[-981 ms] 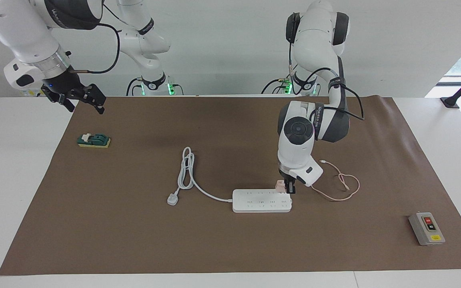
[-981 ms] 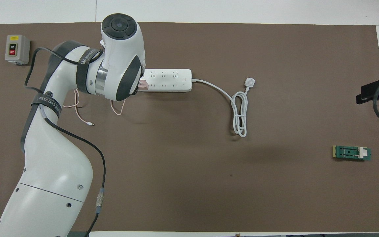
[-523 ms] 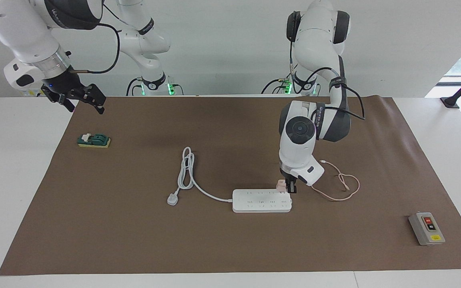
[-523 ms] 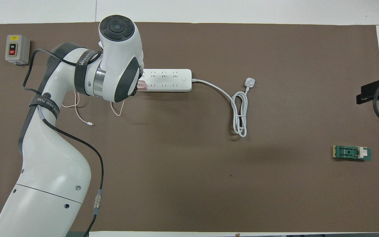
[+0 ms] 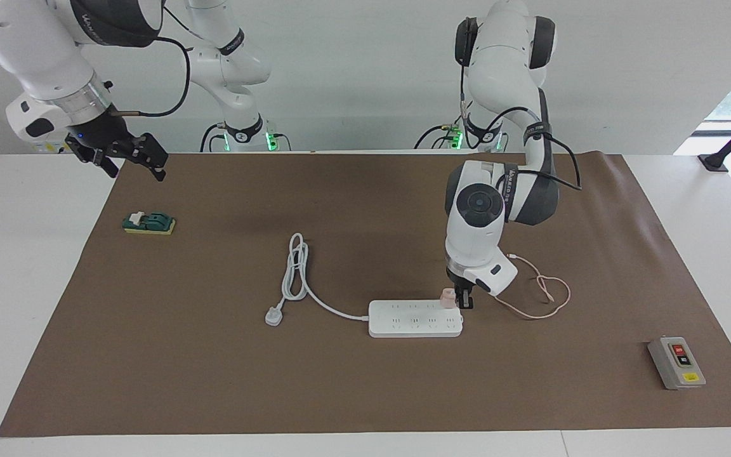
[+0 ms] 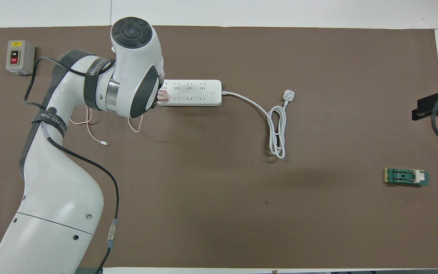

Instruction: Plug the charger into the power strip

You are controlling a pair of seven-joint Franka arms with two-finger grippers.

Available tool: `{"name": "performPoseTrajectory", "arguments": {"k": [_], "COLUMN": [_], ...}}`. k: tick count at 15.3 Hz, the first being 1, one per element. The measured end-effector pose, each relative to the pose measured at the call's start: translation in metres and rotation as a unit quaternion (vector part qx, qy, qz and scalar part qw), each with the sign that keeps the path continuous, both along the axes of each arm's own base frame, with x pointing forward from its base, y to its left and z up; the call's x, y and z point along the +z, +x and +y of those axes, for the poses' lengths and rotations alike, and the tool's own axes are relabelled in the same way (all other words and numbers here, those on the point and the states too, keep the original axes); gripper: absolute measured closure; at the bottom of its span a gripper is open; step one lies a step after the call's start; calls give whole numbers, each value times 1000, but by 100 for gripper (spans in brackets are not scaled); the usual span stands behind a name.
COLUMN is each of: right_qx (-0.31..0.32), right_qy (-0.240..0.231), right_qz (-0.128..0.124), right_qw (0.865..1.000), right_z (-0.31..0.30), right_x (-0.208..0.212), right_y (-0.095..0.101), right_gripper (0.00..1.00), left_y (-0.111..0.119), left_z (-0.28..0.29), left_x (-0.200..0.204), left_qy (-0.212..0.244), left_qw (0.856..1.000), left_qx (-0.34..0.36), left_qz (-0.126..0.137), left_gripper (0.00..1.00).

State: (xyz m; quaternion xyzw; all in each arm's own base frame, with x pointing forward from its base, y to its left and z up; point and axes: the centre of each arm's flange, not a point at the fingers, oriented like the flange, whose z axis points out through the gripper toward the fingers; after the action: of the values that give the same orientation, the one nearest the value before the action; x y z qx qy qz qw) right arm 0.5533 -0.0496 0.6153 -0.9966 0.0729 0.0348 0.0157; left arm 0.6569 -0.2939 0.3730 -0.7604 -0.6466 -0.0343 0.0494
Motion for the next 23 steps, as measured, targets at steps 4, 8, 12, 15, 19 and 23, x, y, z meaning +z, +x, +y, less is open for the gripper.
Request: {"name": "performPoseTrajectory", "arguments": {"k": [4,8,12,15,19,23], "right_qx": [0,0,0,0,0,0], "right_qy": [0,0,0,0,0,0], "right_qz": [0,0,0,0,0,0], "right_qw": [1000,1000,1000,1000,1000,1000], "right_z": [0,0,0,0,0,0], "right_x": [0,0,0,0,0,0], "right_y": [0,0,0,0,0,0], "right_gripper": [0,0,0,0,0,0], "left_y": [0,-1,-1,-2,-4,-6], "left_z": [1,2,1,1,0,0], "left_x": [-2,-2,-3,-7,-7,-14], "left_qy": [1,0,0,-1,0,-2], "left_qw": [1000,1000,1000,1000,1000,1000], "left_qx": [0,0,-1,-1,-4,-7], "left_qz": [2,0,-1,-2,-6,-13], "left_gripper": [69,69,69,69,69,69]}}
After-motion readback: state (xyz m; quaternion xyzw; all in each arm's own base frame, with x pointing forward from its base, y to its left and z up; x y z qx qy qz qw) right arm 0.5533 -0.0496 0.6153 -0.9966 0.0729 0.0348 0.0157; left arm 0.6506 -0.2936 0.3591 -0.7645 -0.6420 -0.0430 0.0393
